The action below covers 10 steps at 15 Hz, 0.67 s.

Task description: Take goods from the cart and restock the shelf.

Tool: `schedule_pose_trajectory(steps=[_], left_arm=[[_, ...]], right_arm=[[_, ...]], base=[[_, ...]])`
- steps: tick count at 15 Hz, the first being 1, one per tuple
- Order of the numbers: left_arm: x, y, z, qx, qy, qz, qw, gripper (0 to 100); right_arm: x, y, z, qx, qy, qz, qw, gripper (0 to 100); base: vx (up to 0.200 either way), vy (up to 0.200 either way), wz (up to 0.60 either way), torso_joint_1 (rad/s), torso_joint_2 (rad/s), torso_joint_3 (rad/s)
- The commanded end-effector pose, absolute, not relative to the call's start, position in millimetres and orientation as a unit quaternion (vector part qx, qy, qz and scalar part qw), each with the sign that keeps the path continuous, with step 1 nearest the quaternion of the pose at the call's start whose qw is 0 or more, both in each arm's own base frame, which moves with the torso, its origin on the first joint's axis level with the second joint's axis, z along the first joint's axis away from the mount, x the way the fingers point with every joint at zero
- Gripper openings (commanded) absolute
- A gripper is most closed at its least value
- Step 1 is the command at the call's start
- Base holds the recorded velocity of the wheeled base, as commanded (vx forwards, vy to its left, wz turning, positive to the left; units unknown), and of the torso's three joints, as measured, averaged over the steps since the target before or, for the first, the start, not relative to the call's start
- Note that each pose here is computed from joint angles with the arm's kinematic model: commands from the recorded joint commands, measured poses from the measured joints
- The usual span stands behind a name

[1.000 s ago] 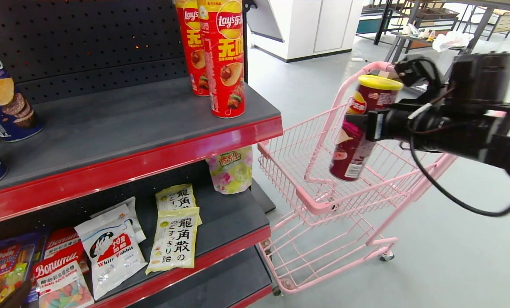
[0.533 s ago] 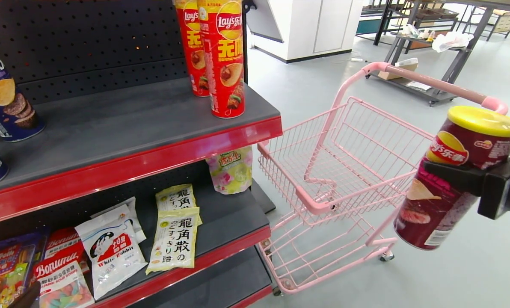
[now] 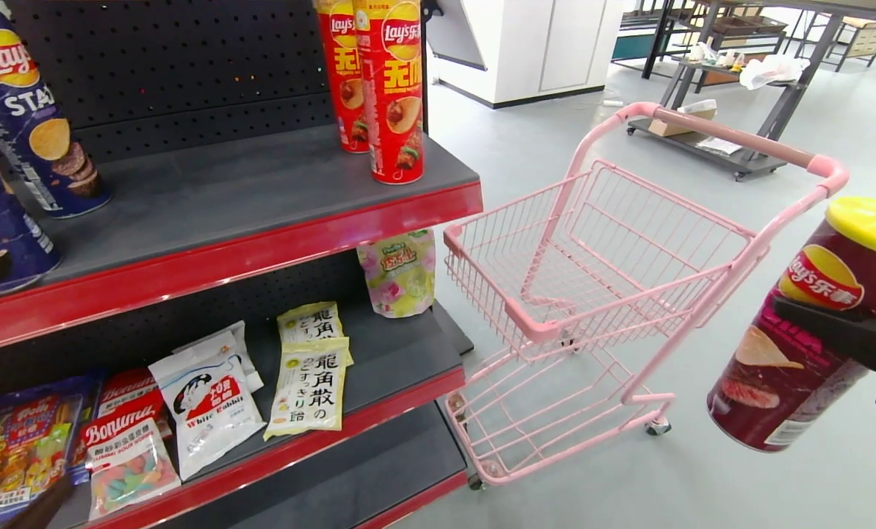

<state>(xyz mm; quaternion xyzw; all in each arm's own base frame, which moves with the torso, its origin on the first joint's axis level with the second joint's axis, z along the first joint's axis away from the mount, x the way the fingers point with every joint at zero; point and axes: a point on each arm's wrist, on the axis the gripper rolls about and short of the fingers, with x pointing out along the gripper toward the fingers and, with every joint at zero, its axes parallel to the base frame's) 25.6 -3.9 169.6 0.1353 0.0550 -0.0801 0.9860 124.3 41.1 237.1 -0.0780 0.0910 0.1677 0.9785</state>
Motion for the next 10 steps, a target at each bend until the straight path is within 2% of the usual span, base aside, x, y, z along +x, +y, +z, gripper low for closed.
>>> schedule_pose_trajectory(steps=[1,10], left_arm=[[25.1,-3.9,168.9,0.134,0.054,-0.083,0.986,100],[24.9,-3.9,168.9,0.134,0.053,-0.084,0.986,100]], right_arm=[[122.8,40.8,237.3,-0.078,0.089,0.169,0.979,0],[119.6,37.5,231.1,-0.084,0.095,0.158,0.979,0]], base=[[0.000,0.000,0.00,0.000,0.00,0.000],[0.000,0.000,0.00,0.000,0.00,0.000]])
